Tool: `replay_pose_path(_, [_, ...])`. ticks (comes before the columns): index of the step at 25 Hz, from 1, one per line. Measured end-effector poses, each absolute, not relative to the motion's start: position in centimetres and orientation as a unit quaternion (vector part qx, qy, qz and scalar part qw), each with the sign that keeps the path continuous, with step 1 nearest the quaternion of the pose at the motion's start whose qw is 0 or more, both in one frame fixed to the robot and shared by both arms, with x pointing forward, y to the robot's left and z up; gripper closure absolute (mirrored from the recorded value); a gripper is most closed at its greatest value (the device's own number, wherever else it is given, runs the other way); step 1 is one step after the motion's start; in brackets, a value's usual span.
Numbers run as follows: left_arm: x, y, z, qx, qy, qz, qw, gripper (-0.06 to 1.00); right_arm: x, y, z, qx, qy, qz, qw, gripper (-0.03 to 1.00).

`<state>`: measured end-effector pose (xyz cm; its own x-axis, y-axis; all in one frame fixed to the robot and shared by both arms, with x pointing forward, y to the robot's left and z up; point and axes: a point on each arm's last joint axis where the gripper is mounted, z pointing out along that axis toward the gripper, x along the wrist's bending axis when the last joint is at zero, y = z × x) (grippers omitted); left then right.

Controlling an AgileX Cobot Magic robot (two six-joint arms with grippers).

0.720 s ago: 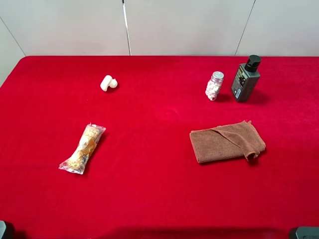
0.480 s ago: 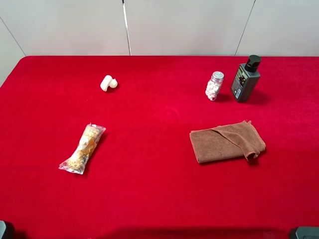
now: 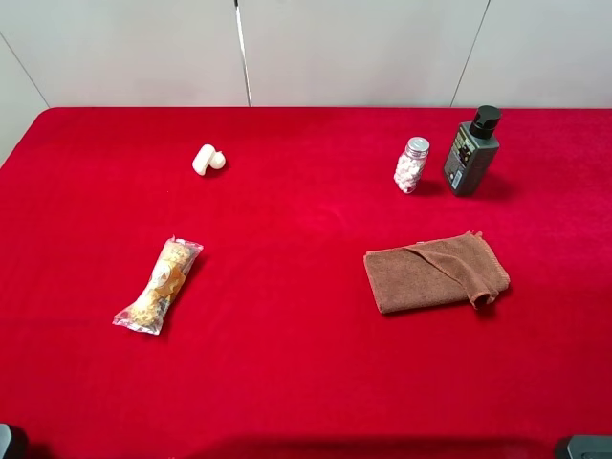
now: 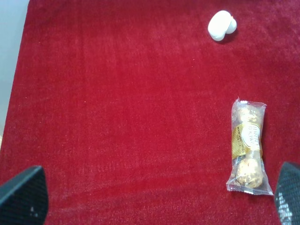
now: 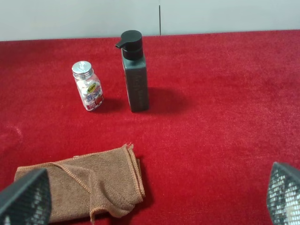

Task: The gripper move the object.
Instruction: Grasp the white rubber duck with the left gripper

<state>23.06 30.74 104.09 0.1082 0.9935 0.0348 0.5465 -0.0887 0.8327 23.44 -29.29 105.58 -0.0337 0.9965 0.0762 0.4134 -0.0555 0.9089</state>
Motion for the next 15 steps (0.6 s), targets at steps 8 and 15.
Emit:
replay_pose_path(8, [23.5, 30.7, 104.6, 0.665, 0.594, 0.313, 0.327, -0.01, 23.4, -29.3, 105.6, 0.598, 0.589, 0.412, 0.354, 0.27])
replay_pose_path(15, [27.2, 30.1, 106.1, 0.694, 0.615, 0.262, 0.266, 0.00, 23.4, -29.3, 105.6, 0.598, 0.589, 0.412, 0.354, 0.27])
